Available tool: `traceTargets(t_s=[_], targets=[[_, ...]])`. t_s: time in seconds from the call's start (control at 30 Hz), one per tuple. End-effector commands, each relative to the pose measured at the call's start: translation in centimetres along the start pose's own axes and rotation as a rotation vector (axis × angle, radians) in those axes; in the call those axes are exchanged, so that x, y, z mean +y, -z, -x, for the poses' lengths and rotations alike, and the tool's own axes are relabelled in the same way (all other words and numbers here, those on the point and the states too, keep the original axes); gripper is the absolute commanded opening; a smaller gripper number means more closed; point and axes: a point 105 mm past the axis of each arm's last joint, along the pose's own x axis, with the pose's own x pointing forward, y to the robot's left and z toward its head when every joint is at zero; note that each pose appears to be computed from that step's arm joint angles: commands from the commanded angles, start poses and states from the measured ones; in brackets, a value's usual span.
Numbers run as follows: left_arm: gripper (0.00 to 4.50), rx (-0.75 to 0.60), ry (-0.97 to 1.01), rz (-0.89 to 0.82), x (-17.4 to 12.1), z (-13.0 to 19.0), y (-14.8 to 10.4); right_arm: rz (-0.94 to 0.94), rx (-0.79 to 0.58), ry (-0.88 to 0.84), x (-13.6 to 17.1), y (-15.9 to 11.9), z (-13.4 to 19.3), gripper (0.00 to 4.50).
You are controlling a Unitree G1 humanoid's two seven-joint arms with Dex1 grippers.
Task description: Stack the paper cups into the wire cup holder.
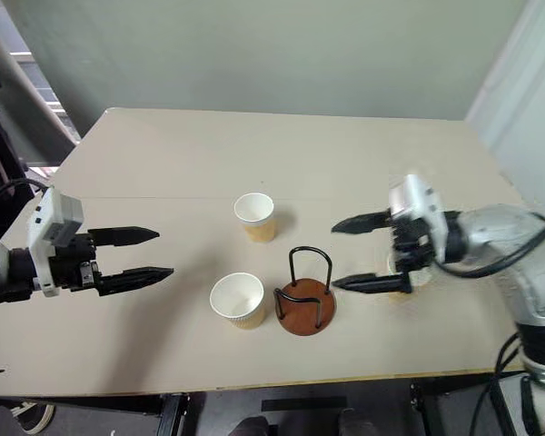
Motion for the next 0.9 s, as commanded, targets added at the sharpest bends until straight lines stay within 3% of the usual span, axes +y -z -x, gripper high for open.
traceTargets(t_s=[0.03,0.13,0.3,0.8,0.9], targets=[[4.50,-0.027,0.000,-0.035,0.1,0.3,-1.0,-0.007,0.102,0.084,0.0,0.9,2.1,4.36],[4.50,-0.031,0.027,-0.033,-0.1,-0.4,-1.0,-0.022,0.367,0.180,-0.4,4.7,4.7,4.36],[4.50,-0.033,0.048,-0.037,0.0,-1.0,-1.1,0.001,0.544,0.224,-0.9,7.1,6.0,4.36],[4.50,-0.028,0.041,-0.030,-0.2,-1.0,-1.1,0.016,0.642,0.185,-1.5,10.1,4.9,4.36],[4.50,-0.025,0.032,-0.028,-0.1,-0.7,-1.0,0.010,0.647,0.168,-1.4,10.4,4.9,3.84]])
